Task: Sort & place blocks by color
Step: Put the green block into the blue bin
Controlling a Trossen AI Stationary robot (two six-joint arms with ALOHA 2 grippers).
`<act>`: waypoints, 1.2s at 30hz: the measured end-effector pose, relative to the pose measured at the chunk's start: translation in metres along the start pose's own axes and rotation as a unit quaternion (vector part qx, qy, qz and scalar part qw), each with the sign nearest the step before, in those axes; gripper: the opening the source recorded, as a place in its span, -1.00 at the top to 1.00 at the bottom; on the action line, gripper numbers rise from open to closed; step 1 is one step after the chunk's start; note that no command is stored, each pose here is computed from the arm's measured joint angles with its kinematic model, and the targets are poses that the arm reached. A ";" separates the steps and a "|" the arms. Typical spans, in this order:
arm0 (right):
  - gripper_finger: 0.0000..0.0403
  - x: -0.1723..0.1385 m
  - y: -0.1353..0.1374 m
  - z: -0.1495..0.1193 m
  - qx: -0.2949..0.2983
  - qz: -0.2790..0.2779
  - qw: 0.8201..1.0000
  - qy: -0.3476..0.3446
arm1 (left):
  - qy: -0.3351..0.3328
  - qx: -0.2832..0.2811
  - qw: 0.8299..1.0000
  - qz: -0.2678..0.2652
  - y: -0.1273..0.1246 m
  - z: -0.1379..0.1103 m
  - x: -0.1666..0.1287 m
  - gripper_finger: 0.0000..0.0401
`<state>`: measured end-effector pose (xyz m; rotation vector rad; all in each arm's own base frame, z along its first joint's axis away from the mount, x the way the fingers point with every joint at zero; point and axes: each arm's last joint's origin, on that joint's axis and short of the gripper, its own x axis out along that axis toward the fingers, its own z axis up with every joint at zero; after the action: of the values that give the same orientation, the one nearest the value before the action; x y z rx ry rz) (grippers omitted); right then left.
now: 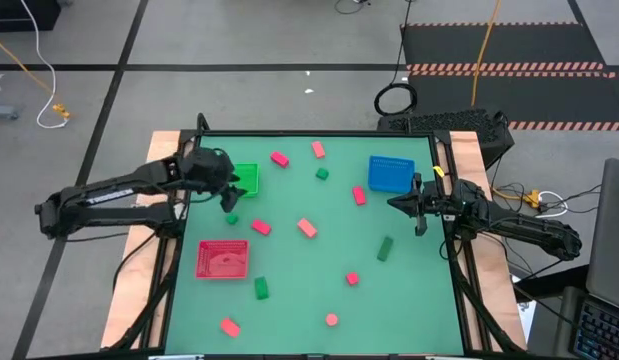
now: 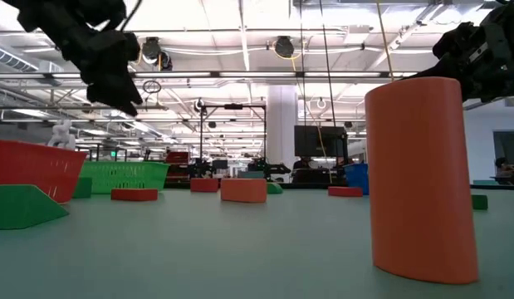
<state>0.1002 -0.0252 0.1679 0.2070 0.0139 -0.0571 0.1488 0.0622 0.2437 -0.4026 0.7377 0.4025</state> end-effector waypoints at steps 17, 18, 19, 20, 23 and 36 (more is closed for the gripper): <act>1.00 0.000 0.000 0.000 0.000 0.000 1.000 0.001 | 0.183 -0.049 0.982 0.024 -0.001 -0.026 0.016 -0.24; 1.00 0.000 0.000 0.000 0.000 0.000 1.000 0.001 | 0.183 -0.049 0.982 0.025 -0.001 -0.026 0.016 -0.23; 1.00 0.000 0.000 0.000 0.000 0.000 1.000 0.001 | 0.183 -0.049 0.982 0.025 -0.001 -0.026 0.016 -0.22; 1.00 0.000 0.000 0.000 0.000 0.000 1.000 0.001 | 0.183 -0.049 0.982 0.024 -0.001 -0.026 0.016 -0.22; 1.00 0.000 0.000 0.000 0.000 0.000 1.000 0.001 | 0.184 -0.042 0.982 0.021 -0.003 -0.027 0.016 -0.22; 1.00 0.000 0.000 0.000 -0.002 0.000 1.000 0.001 | 0.191 -0.005 0.982 0.008 -0.018 -0.032 0.016 -0.21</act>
<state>0.1002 -0.0251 0.1678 0.2037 0.0158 -0.0570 0.1504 0.0348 0.2149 -0.4910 1.1132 0.3484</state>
